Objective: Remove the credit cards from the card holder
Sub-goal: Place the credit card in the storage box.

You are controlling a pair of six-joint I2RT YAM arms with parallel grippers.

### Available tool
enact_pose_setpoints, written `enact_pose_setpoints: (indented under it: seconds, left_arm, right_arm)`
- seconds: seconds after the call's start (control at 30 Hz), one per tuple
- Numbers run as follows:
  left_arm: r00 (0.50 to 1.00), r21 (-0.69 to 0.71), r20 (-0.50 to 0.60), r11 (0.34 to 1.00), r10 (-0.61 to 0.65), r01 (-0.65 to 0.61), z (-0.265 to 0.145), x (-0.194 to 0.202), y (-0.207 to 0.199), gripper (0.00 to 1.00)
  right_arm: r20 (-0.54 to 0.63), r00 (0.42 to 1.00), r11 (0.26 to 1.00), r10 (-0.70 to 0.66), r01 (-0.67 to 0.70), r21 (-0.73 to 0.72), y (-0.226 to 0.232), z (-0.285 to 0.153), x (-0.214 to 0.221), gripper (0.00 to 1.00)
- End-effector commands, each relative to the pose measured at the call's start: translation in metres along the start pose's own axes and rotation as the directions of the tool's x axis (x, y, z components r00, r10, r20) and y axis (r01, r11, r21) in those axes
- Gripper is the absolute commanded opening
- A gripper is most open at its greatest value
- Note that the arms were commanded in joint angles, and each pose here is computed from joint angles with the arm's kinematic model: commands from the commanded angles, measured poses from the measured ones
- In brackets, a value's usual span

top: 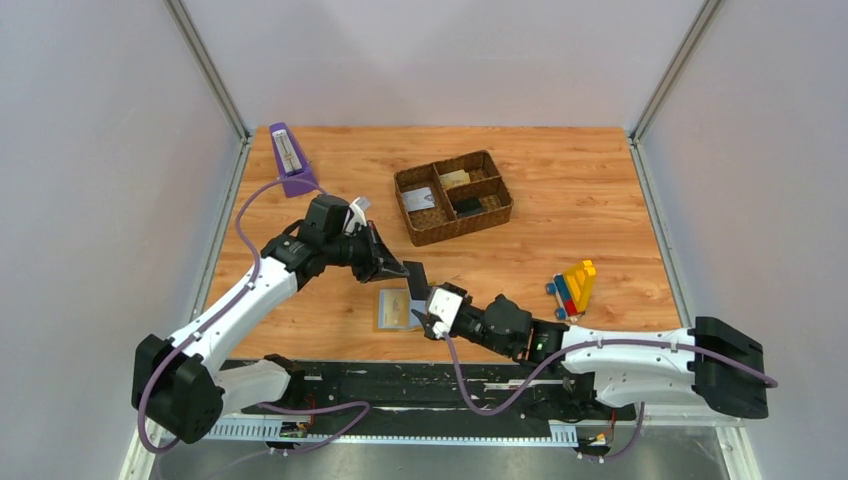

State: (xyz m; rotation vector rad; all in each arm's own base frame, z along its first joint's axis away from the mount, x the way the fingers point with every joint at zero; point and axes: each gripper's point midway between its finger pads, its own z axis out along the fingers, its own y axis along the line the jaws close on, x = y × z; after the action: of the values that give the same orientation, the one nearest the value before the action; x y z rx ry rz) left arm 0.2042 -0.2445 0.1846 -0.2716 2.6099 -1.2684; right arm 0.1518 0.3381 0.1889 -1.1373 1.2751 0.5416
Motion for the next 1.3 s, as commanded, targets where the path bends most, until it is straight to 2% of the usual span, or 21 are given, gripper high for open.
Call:
enact_pose_setpoints:
  seconds: [0.0,0.07,0.13,0.27,0.3,0.33,0.4,0.43,0.47,0.57,0.67,0.77,0.9,1.0,1.13,1.23,1.27]
  left_arm:
    - [0.998,0.084,0.049,0.996,-0.032,0.027,-0.011,-0.006,-0.026,0.0]
    - [0.998,0.088,0.052,0.995,-0.042,0.038,-0.012,-0.006,-0.026,0.0]
    - [0.998,0.089,0.055,0.995,-0.043,0.038,-0.013,-0.005,-0.026,0.0]
    - [0.997,0.078,0.069,0.997,-0.025,0.02,-0.013,-0.007,-0.023,0.0]
    - [0.997,0.078,0.071,0.997,-0.016,0.01,-0.013,-0.007,-0.023,0.0]
    - [0.997,0.085,0.076,0.996,0.01,-0.016,-0.013,-0.009,-0.024,0.0]
    - [0.995,0.107,0.078,0.992,0.065,-0.073,-0.014,-0.01,-0.03,0.07]
    - [0.994,0.105,0.075,0.99,0.083,-0.09,-0.015,-0.01,-0.03,0.16]
    - [0.988,0.104,0.085,0.985,0.129,-0.138,-0.017,-0.012,-0.033,0.19]
    - [0.966,0.047,0.103,0.969,0.238,-0.244,-0.021,-0.016,-0.026,0.31]
    - [0.931,0.015,0.135,0.939,0.338,-0.343,-0.028,-0.021,-0.025,0.36]
    - [0.853,0.054,0.198,0.864,0.482,-0.501,-0.04,-0.021,-0.037,0.4]
    - [0.779,0.069,0.283,0.799,0.559,-0.598,-0.055,-0.019,-0.046,0.48]
    - [0.746,0.097,0.27,0.753,0.609,-0.65,-0.06,-0.012,-0.052,0.52]
    - [0.744,0.131,0.254,0.74,0.618,-0.659,-0.059,-0.008,-0.056,0.56]
    - [0.753,0.18,0.324,0.745,0.572,-0.643,-0.063,-0.009,-0.068,0.61]
    - [0.741,0.194,0.36,0.731,0.567,-0.654,-0.066,-0.012,-0.076,0.62]
  right_arm:
    - [0.001,0.993,0.991,-0.115,0.115,0.074,-0.01,0.01,-0.006,0.51]
    - [-0.018,0.99,0.984,-0.14,0.141,0.108,-0.013,0.014,-0.003,0.5]
    - [-0.029,0.989,0.976,-0.143,0.146,0.16,-0.021,0.016,-0.003,0.43]
    - [-0.002,0.993,0.967,-0.119,0.116,0.227,-0.032,0.013,-0.011,0.07]
    - [-0.002,0.995,0.97,-0.104,0.102,0.221,-0.031,0.012,-0.011,0.01]
    - [-0.007,0.997,0.974,-0.075,0.075,0.212,-0.03,0.012,-0.012,0.0]
    - [-0.043,0.999,0.98,0.011,-0.003,0.197,-0.031,0.011,-0.01,0.0]
    - [-0.069,0.995,0.98,0.066,-0.052,0.191,-0.033,0.011,-0.007,0.0]
    - [-0.088,0.989,0.978,0.117,-0.099,0.184,-0.034,0.009,-0.005,0.0]
    - [-0.114,0.965,0.964,0.238,-0.22,0.147,-0.034,0.003,-0.004,0.0]
    - [-0.135,0.941,0.949,0.312,-0.301,0.094,-0.034,-0.006,-0.006,0.0]
    - [-0.18,0.885,0.901,0.429,-0.432,0.026,-0.038,-0.017,-0.015,0.0]
    - [-0.227,0.835,0.858,0.502,-0.513,0.008,-0.044,-0.029,-0.023,0.0]
    - [-0.241,0.804,0.825,0.543,-0.565,-0.027,-0.044,-0.032,-0.031,0.0]
    - [-0.173,0.756,0.774,0.631,-0.627,0.085,-0.069,-0.033,-0.042,0.0]
    - [-0.08,0.691,0.694,0.718,-0.703,0.153,-0.086,-0.031,-0.057,0.0]
    - [-0.048,0.649,0.647,0.76,-0.746,0.159,-0.089,-0.031,-0.064,0.0]
